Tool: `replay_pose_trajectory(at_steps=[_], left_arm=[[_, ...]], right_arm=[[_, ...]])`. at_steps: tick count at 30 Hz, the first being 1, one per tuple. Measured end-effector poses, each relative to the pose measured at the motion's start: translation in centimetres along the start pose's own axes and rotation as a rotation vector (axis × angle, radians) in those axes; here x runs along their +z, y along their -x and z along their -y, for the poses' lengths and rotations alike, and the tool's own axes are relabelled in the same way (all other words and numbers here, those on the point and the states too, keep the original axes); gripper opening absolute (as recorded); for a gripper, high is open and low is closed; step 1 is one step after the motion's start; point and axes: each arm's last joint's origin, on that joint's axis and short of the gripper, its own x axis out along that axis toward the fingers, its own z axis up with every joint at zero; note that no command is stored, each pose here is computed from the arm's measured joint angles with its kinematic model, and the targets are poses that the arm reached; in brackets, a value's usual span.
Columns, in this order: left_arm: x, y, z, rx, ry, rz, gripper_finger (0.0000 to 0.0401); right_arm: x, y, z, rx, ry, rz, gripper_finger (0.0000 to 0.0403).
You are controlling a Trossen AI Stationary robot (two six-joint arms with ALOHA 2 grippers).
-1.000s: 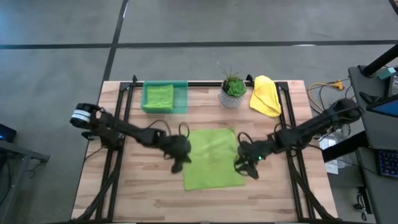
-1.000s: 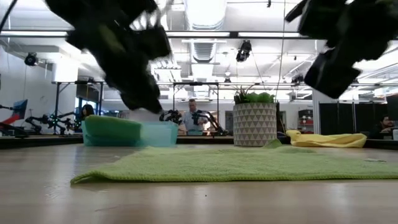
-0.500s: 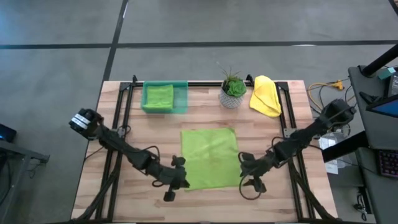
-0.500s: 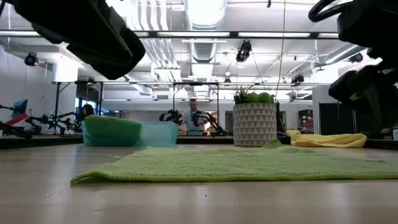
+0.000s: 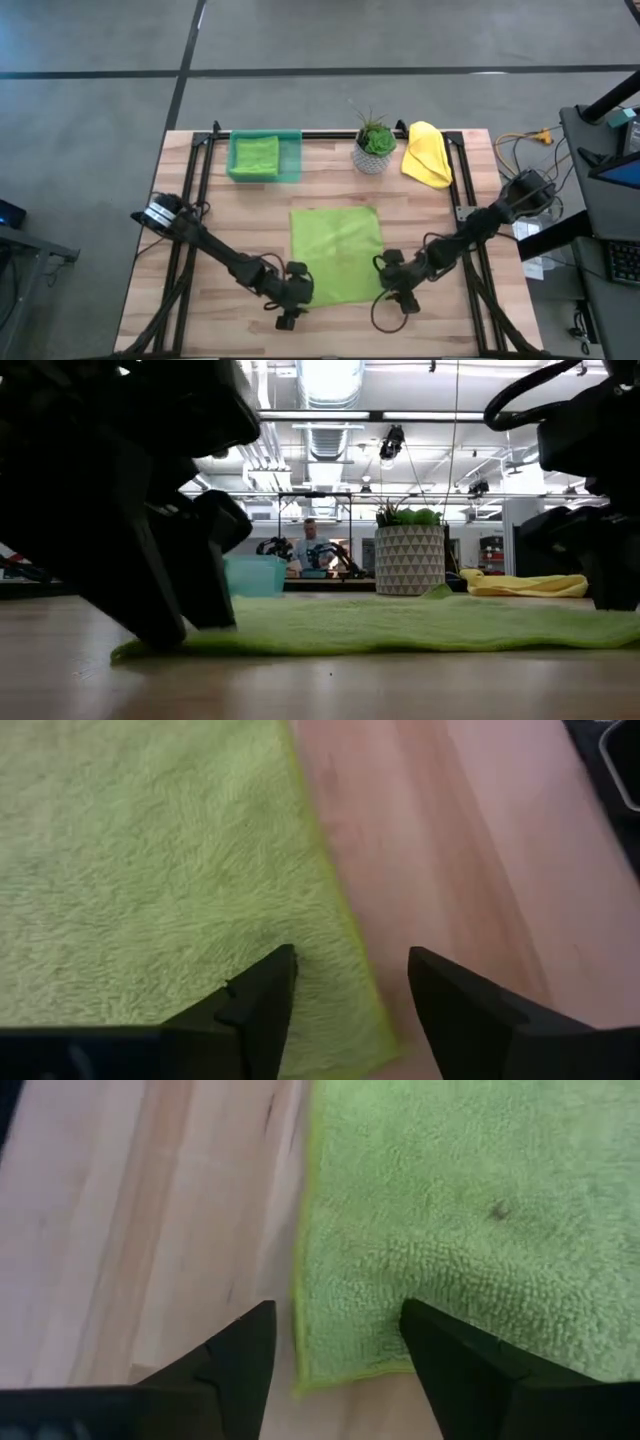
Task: Fold microfiber towels
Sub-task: Fold the yellow-green microfiber cloth
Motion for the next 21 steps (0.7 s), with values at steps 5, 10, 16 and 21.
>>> replay_pose_trajectory(at_steps=[5, 10, 16, 21], left_arm=[[-0.2, -1.0, 0.2, 0.084, 0.041, -0.123, 0.0171], [-0.2, -0.6, 0.6, 0.209, 0.043, -0.226, 0.0115], [1.0, 2.7, 0.8, 0.284, -0.015, -0.254, 0.0009], [4.0, 6.9, 1.6, 0.216, 0.023, -0.073, 0.0005]], right_arm=[[0.2, 0.0, 0.0, -0.058, -0.001, -0.007, 0.0171], [0.3, 0.6, 0.1, -0.091, -0.004, -0.046, 0.0096], [0.8, 2.9, -0.3, -0.065, -0.004, -0.054, 0.0015], [2.1, 5.7, -1.4, 0.046, -0.042, 0.037, 0.0011]])
